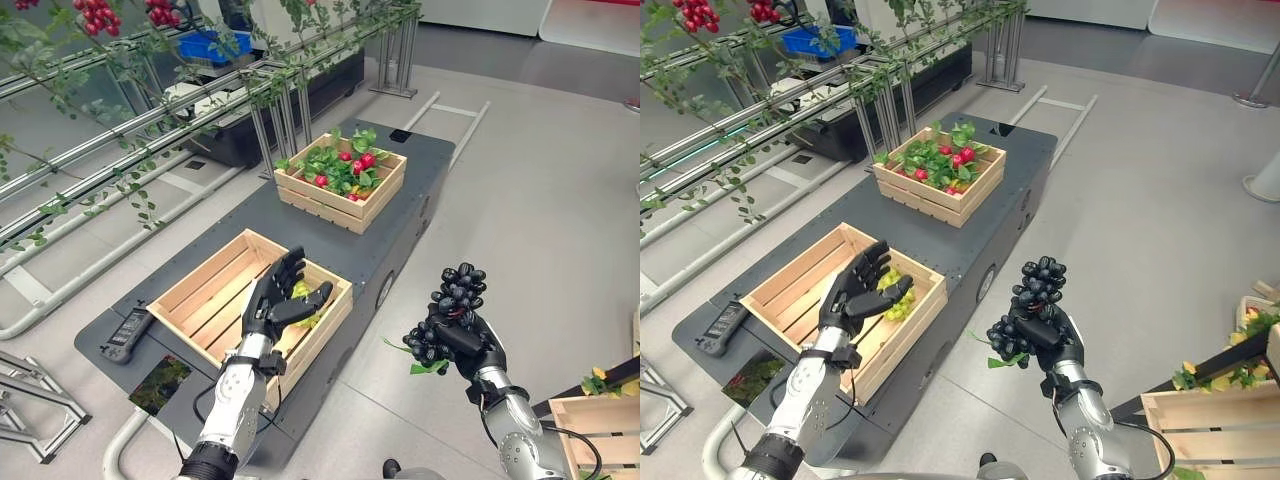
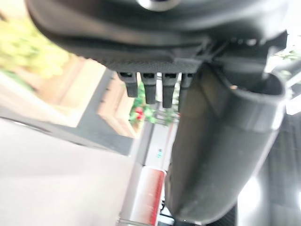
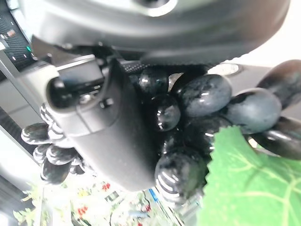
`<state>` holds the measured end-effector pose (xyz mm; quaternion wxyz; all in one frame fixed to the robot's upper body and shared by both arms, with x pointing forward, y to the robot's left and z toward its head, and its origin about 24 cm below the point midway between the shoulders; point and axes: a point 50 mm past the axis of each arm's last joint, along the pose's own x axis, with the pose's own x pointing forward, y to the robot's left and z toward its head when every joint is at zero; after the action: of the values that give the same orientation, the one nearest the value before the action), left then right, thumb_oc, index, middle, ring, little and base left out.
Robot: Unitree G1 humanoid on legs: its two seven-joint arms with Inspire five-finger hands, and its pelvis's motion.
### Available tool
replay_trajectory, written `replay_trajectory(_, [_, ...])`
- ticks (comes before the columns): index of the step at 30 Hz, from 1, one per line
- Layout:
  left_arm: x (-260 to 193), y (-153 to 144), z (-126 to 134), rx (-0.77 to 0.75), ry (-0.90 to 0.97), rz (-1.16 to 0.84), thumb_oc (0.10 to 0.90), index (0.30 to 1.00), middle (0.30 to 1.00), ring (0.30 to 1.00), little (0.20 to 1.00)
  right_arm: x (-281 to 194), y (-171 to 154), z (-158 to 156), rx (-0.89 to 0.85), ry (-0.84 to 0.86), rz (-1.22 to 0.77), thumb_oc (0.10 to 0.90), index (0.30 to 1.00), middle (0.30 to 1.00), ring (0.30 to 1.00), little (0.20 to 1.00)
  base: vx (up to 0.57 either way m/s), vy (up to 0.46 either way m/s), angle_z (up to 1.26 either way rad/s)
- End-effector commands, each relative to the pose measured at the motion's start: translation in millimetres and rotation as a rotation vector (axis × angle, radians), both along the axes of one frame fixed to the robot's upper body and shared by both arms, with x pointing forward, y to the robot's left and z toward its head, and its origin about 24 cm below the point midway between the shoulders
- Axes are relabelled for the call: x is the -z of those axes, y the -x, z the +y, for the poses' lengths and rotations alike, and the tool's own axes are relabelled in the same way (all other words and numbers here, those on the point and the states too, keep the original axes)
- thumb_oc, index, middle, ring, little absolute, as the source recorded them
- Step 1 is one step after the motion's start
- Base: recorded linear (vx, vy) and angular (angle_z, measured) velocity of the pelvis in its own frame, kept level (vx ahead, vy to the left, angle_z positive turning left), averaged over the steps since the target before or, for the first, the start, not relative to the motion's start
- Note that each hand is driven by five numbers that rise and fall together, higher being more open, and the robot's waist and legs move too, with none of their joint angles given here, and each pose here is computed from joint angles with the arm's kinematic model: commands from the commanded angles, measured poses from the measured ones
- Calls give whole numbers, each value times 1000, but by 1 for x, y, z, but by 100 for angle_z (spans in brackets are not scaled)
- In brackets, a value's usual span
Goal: Pick up the fruits from the basket on one side to the basket on the other side
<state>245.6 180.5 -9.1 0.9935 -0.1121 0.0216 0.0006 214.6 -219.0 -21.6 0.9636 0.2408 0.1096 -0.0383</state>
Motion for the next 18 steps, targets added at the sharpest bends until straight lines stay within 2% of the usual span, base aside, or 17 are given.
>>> replay_trajectory(1, [-46, -15, 19, -135, 18, -267, 800, 900, 900, 900, 900, -61, -43, 0, -7, -35, -369, 400, 300, 300, 300, 300, -151, 128, -155])
replay_trajectory(4, [-52, -23, 22, -116, 1, -275, 800, 900, 900, 900, 900, -64, -54, 6, 39, -54, -378, 400, 300, 300, 300, 300, -123, 152, -190])
replay_trajectory(9, [-62, -30, 27, -136, -62, -325, 800, 900, 900, 900, 900, -57, -46, 14, 19, -82, -372, 400, 300, 300, 300, 300, -88, 143, -24])
replay_trajectory(16, [-65, -10, 71, -294, -85, -322, 800, 900, 900, 900, 900, -50, -49, 35, -95, -155, -353, 400, 300, 300, 300, 300, -171, 52, -79])
replay_trajectory(18, [-65, -10, 72, -291, -81, -319, 800, 900, 900, 900, 900, -49, -50, 41, -99, -158, -350, 400, 300, 300, 300, 300, -233, -26, -89])
